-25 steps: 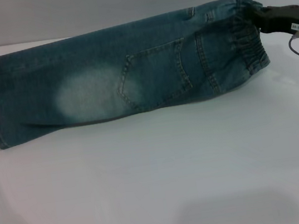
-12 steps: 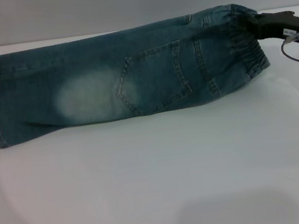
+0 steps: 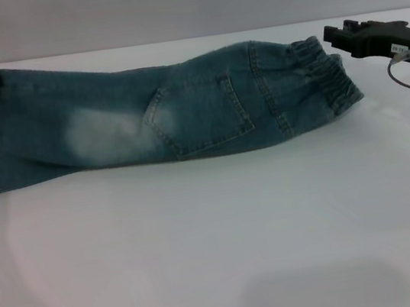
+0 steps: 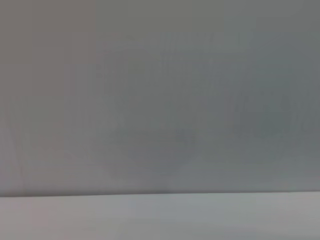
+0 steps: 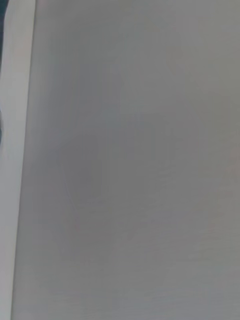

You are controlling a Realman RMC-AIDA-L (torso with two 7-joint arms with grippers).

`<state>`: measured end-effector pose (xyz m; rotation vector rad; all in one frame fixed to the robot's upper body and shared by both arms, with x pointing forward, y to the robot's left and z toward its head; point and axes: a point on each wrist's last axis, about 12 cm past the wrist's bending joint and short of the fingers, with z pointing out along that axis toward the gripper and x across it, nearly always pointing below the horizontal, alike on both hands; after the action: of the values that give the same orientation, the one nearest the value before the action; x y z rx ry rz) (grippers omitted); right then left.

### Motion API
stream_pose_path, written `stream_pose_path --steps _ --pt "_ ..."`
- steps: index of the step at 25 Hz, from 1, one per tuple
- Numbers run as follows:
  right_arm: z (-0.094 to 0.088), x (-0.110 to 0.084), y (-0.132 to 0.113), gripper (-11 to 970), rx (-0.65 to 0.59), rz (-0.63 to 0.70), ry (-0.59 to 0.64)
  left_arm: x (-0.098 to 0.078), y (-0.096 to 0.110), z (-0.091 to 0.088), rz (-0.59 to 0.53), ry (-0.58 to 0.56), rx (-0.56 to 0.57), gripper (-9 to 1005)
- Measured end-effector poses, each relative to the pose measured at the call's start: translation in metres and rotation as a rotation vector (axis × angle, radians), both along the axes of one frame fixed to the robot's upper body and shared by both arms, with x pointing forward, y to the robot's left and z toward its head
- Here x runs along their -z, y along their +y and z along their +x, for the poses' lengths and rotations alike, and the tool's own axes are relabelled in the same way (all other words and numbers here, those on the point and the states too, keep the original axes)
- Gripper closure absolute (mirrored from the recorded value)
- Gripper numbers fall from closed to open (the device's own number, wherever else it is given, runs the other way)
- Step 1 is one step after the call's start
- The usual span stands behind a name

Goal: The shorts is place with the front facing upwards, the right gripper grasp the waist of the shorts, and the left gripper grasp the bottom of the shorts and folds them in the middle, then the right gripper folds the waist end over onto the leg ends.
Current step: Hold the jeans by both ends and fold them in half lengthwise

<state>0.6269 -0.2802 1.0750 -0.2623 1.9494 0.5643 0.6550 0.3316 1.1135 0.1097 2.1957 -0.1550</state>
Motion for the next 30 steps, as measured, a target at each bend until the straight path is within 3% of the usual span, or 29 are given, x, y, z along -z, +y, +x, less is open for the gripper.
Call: stream_pose_path --steps 5,13,18,23,30 --pt "-0.001 0.002 0.0 414 0.0 -0.001 0.004 0.0 -0.003 0.001 0.007 -0.016 0.02 624" --pt "-0.003 0.004 0.0 362 -0.003 0.004 0.009 0.006 -0.009 -0.001 0.023 0.004 0.058 473" --pt "-0.004 0.005 0.001 343 -0.005 0.007 0.014 0.005 -0.012 -0.001 0.032 0.016 0.095 261" --pt "-0.006 0.007 0.002 342 -0.012 0.009 0.02 -0.004 -0.006 0.003 0.086 0.014 0.122 189" --pt "-0.008 0.009 0.002 342 -0.006 0.016 0.027 -0.014 0.015 0.004 0.151 -0.011 0.089 190"
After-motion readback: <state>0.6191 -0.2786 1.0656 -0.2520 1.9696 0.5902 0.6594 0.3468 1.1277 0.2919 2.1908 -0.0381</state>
